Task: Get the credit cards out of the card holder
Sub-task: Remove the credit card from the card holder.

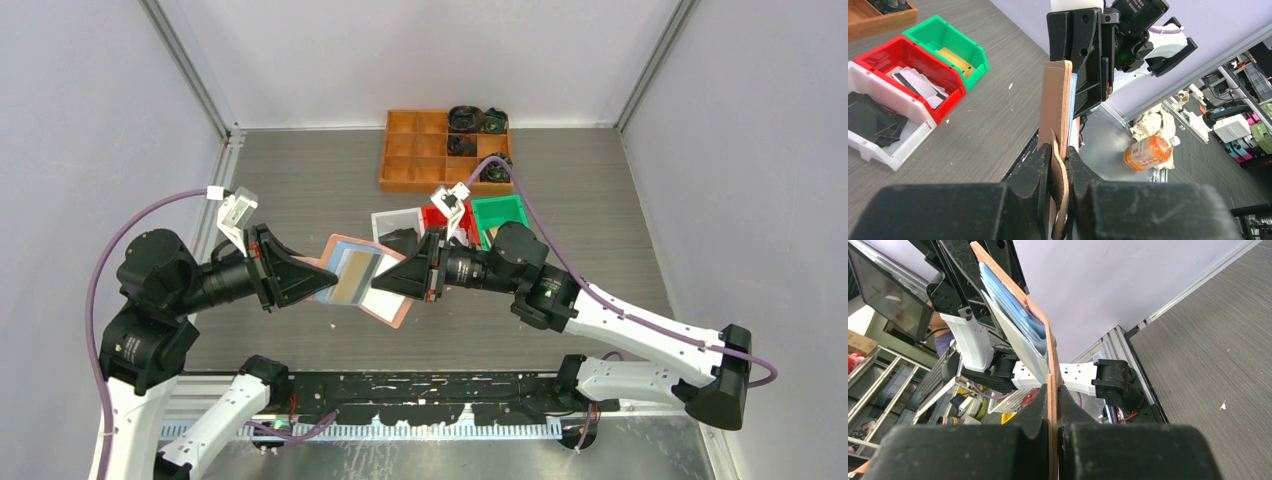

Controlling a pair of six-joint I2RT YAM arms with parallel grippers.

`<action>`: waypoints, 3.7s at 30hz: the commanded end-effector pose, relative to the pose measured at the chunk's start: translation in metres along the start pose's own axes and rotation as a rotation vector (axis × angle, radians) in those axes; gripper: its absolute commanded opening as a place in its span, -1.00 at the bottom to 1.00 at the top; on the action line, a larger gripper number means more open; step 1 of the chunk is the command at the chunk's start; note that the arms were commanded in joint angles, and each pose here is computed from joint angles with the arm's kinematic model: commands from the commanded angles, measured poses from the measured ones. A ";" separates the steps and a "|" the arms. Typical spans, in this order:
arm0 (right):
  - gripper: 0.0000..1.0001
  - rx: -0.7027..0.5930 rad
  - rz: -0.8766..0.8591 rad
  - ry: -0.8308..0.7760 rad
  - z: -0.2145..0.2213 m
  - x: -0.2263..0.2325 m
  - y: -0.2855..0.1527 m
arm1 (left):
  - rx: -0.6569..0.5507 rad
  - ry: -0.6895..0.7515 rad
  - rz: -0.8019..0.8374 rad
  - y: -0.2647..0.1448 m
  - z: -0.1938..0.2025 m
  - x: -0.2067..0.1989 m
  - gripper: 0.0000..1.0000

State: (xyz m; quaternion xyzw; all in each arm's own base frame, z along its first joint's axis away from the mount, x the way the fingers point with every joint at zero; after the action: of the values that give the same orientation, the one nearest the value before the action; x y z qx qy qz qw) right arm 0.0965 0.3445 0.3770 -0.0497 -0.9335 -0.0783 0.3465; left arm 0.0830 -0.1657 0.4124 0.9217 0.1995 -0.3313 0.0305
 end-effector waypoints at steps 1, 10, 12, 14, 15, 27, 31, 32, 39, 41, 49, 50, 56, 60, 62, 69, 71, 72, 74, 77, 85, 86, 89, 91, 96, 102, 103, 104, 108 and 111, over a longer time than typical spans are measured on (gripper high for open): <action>-0.99 -0.074 -0.081 -0.057 -0.019 0.024 -0.008 | -0.044 0.051 0.043 -0.004 -0.014 -0.017 -1.00; -0.99 -0.072 -0.065 -0.072 -0.017 0.021 -0.010 | -0.011 0.028 0.079 -0.005 -0.011 -0.024 -1.00; -0.99 -0.069 -0.063 -0.077 -0.016 0.020 -0.010 | -0.001 0.022 0.091 -0.005 -0.010 -0.027 -1.00; -0.99 -0.068 -0.060 -0.079 -0.015 0.019 -0.011 | 0.001 0.023 0.094 -0.006 -0.011 -0.028 -1.00; -0.99 -0.069 -0.064 -0.083 -0.015 0.020 -0.011 | -0.001 0.024 0.092 -0.006 -0.011 -0.028 -1.00; -0.99 -0.094 -0.135 -0.094 -0.020 0.033 -0.015 | -0.029 0.041 0.059 -0.003 -0.017 -0.021 -1.00; -0.99 -0.081 -0.182 -0.082 -0.023 0.044 -0.013 | -0.057 0.053 -0.007 -0.002 -0.014 -0.006 -0.94; -0.99 -0.077 -0.186 -0.084 -0.023 0.044 -0.012 | -0.054 0.048 -0.006 -0.002 -0.013 -0.005 -0.89; -0.99 -0.058 -0.209 -0.082 -0.020 0.047 -0.011 | 0.019 -0.013 0.108 0.002 -0.006 -0.020 -0.26; -0.99 -0.053 -0.216 -0.082 -0.020 0.048 -0.010 | 0.031 -0.019 0.124 0.002 -0.005 -0.021 -0.22; -0.99 -0.037 -0.253 -0.083 -0.023 0.057 -0.007 | 0.068 -0.064 0.128 0.006 0.007 -0.011 -0.23; -0.99 -0.037 -0.261 -0.083 -0.023 0.058 -0.007 | 0.071 -0.070 0.125 0.007 0.009 -0.009 -0.24; -0.99 -0.026 -0.284 -0.078 -0.021 0.061 -0.006 | 0.064 -0.081 0.116 0.009 0.008 -0.007 -0.45; -0.99 -0.024 -0.291 -0.078 -0.021 0.062 -0.005 | 0.100 -0.122 0.213 0.007 0.005 -0.024 -0.71; -0.98 -0.029 -0.276 -0.078 -0.023 0.062 -0.005 | 0.114 -0.135 0.237 0.007 0.005 -0.028 -0.85; 0.08 -0.011 -0.088 -0.133 -0.017 0.038 -0.025 | 0.023 0.013 0.118 0.003 -0.010 -0.021 -1.00; 0.28 -0.022 -0.018 -0.170 -0.020 0.033 -0.039 | -0.013 0.075 0.069 0.001 -0.015 -0.016 -1.00; 0.34 -0.022 0.027 -0.184 -0.022 0.029 -0.046 | -0.028 0.101 0.051 0.000 -0.017 -0.014 -1.00; 0.50 -0.041 0.106 -0.228 -0.029 0.025 -0.061 | -0.043 0.140 0.026 -0.003 -0.018 -0.012 -1.00; 0.67 -0.112 0.164 -0.290 -0.049 0.032 -0.081 | -0.029 0.154 0.028 -0.005 -0.015 -0.013 -1.00; 0.81 -0.017 -0.012 -0.358 -0.053 0.062 -0.056 | 0.036 0.084 0.106 -0.001 -0.006 -0.020 -1.00; 0.84 0.008 -0.022 -0.364 -0.051 0.061 -0.050 | 0.047 0.068 0.116 0.000 -0.005 -0.020 -1.00; 0.98 0.080 -0.078 -0.382 -0.044 0.062 -0.036 | 0.078 0.028 0.145 0.001 0.000 -0.022 -0.99; 0.99 0.102 -0.093 -0.392 -0.043 0.061 -0.027 | 0.098 0.004 0.167 0.002 0.003 -0.023 -1.00; 0.99 0.137 -0.130 -0.408 -0.042 0.058 -0.010 | 0.119 -0.015 0.191 0.001 0.005 -0.026 -1.00; 0.71 0.152 -0.285 -0.341 -0.036 0.074 0.003 | 0.132 -0.022 0.205 0.002 0.007 -0.027 -1.00; 0.64 0.155 -0.305 -0.327 -0.035 0.076 0.006 | 0.134 -0.026 0.206 0.002 0.007 -0.027 -1.00; 0.55 0.152 -0.327 -0.317 -0.036 0.079 0.008 | 0.134 -0.029 0.209 0.002 0.007 -0.027 -1.00; 0.14 0.151 -0.355 -0.272 -0.036 0.078 0.018 | 0.139 -0.036 0.214 0.002 0.007 -0.027 -1.00; -0.32 0.140 -0.374 -0.253 -0.037 0.080 0.022 | 0.141 -0.038 0.216 0.002 0.009 -0.027 -1.00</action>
State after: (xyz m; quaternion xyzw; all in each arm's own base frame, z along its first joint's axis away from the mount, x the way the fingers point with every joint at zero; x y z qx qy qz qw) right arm 0.0728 0.3650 0.4210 0.0960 -0.9702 -0.0121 0.2220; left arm 0.0631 -0.1776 0.4118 0.9215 0.0940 -0.3769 -0.0065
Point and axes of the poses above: each gripper's point midway between its finger pads, its own y axis out along the fingers, its own x axis along the line the jaws close on, z = x × y, the point moved 2 cm from there along -y, back along the fingers, and after that the axes turned 5 degrees about -y, right-handed, at the moved point
